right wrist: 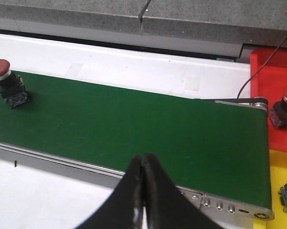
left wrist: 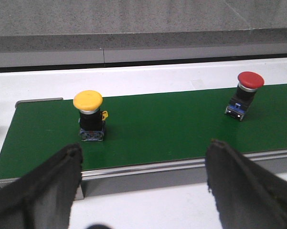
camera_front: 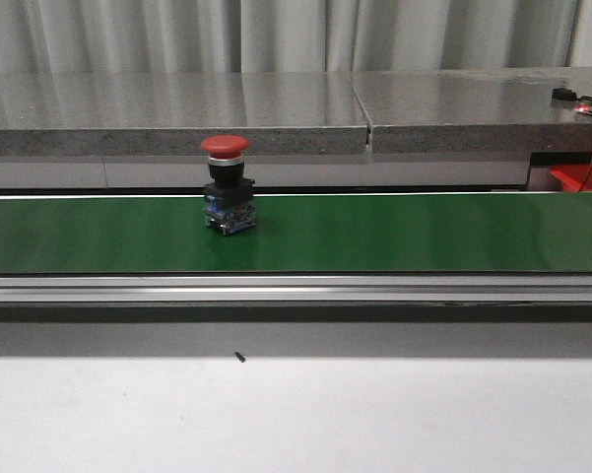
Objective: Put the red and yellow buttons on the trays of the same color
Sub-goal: 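Set the yellow button on the belt, open and raise left gripper, then lower the right gripper over the red button riding the belt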
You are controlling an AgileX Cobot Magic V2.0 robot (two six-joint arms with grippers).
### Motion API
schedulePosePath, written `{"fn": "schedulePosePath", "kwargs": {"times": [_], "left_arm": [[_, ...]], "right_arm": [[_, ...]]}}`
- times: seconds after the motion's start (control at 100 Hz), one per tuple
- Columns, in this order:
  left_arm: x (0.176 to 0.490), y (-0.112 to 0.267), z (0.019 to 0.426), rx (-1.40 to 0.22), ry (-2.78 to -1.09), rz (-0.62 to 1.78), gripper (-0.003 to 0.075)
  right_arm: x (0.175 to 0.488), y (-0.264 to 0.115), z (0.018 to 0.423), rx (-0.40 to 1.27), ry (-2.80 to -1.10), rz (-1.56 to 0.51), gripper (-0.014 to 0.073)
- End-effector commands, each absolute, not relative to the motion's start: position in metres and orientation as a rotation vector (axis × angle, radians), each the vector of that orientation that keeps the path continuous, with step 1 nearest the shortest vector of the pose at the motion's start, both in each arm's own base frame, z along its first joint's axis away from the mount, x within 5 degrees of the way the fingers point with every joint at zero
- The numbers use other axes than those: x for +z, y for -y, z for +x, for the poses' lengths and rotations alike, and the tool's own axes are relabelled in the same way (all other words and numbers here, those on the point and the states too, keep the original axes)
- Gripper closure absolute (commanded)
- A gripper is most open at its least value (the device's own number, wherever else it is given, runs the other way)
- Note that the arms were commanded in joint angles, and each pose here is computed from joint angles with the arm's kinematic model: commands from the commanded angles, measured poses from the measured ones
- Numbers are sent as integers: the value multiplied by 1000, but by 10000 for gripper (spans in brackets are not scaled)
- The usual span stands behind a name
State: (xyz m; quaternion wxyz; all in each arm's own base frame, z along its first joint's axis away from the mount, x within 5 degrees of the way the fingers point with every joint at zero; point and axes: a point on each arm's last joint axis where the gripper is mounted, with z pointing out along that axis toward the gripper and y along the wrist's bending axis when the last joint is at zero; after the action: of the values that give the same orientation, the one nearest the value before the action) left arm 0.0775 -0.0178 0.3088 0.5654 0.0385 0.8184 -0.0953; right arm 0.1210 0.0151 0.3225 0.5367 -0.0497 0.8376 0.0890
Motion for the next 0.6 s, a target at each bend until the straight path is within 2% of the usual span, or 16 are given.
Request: {"fn": "schedulePosePath", "kwargs": {"times": [0.0,0.11,0.18,0.19,0.3,0.59], "left_arm": [[313,18,66,-263,-1804,66,302],[302,18,54,-272,-1769,65,435],[298,17,50,-272,-1754,66,545],[298,17,50,-272,-1755,66,580],[295,17,50,-270,-1758,66,742],[294,17,50,-270,-1758,66,741]], "right_arm": [[335,-14,122,204,-1917,-95,663],[335,-14,122,204,-1917,-95,663],[335,-14,122,204,-1917,-95,663],[335,-14,122,204,-1917,-95,663],[335,-14,122,204,-1917,-95,663],[335,-14,122,213,-1914,-89,663]]}}
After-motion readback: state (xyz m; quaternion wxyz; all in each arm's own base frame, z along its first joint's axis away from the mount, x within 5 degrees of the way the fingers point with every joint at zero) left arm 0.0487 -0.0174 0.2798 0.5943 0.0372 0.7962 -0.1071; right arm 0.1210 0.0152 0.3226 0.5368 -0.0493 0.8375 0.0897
